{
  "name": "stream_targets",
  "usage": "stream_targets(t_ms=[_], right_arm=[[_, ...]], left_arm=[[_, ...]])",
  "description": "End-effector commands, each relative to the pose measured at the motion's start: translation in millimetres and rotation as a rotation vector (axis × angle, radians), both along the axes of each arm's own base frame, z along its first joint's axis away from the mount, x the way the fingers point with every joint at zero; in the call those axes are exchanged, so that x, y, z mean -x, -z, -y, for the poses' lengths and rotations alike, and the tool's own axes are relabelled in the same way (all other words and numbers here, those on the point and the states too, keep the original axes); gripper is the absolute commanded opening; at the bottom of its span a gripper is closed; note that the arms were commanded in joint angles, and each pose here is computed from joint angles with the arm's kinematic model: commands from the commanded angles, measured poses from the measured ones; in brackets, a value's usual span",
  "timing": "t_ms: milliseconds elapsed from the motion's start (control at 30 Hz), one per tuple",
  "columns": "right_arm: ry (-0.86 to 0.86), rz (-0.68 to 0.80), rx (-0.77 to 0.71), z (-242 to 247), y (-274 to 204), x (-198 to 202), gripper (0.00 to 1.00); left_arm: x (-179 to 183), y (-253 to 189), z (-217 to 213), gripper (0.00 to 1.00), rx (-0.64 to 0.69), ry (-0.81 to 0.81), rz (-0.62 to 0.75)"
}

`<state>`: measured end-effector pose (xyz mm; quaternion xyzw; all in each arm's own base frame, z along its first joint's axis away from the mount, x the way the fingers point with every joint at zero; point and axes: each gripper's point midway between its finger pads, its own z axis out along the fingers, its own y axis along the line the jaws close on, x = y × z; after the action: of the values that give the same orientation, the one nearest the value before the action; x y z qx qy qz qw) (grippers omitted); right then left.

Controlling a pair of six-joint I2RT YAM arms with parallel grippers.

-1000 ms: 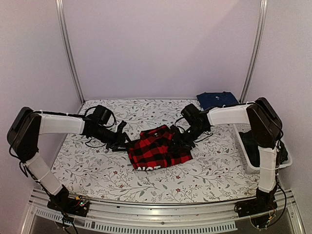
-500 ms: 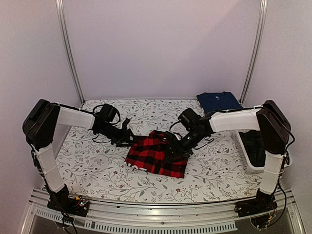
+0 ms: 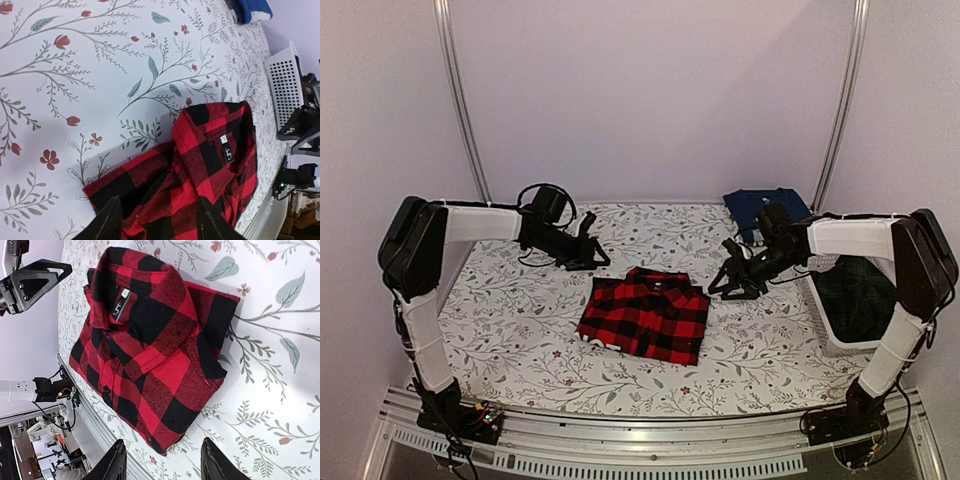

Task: Fold and stack the mixed laundry pile
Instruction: Smooth out the square-folded shirt at the center of the board.

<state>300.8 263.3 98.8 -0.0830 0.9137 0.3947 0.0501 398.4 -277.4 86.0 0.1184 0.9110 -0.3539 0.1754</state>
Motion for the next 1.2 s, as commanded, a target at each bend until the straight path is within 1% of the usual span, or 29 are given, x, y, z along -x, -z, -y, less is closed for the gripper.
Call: stream_targets(t_ms=[0,133,300,433,533,633,667,767,800,833,1033,1100,1167], right_arm=[[0.004,-0.025,0.007,-5,25,-6,0.5],[0.007,-0.054,0.03,-7,44,-12,0.5],[0.0,-0.073,0.013,-12,51,-17,0.43],[-0.003,-0.078,-0.002,-16,53,-19,0.41],[-0.007,-0.085,-0.022,-20,54,-22,0.32],[-0.011,-0.072,-0.048,-24,46,-25,0.22],[-0.013,-0.066,-0.058,-25,43,-25,0.17],[-0.016,-0.052,-0.078,-28,34,-27,0.04],[-0.019,-0.048,-0.083,-30,31,-27,0.01],[-0.021,-0.043,-0.087,-31,27,-28,0.0],[-0.038,0.036,-0.115,-44,-10,-34,0.0],[-0.023,0.06,-0.109,-43,-16,-39,0.0],[-0.009,0.071,-0.098,-43,-17,-44,0.0]], left_arm=[[8,33,3,0.48,-0.097,0.039,-0.058],[14,48,5,0.46,-0.127,0.061,-0.075],[21,54,6,0.4,-0.139,0.076,-0.085],[24,57,5,0.36,-0.145,0.08,-0.091],[25,57,4,0.27,-0.142,0.081,-0.092],[23,49,5,0.13,-0.127,0.081,-0.083],[22,45,4,0.09,-0.121,0.079,-0.079],[18,34,1,0.0,-0.103,0.069,-0.066],[17,30,-1,0.0,-0.09,0.069,-0.066],[17,28,-2,0.0,-0.081,0.067,-0.068],[14,0,-17,0.0,-0.062,0.048,-0.026],[12,-4,-25,0.0,-0.057,0.034,-0.02],[10,2,-36,0.0,-0.062,0.013,-0.029]])
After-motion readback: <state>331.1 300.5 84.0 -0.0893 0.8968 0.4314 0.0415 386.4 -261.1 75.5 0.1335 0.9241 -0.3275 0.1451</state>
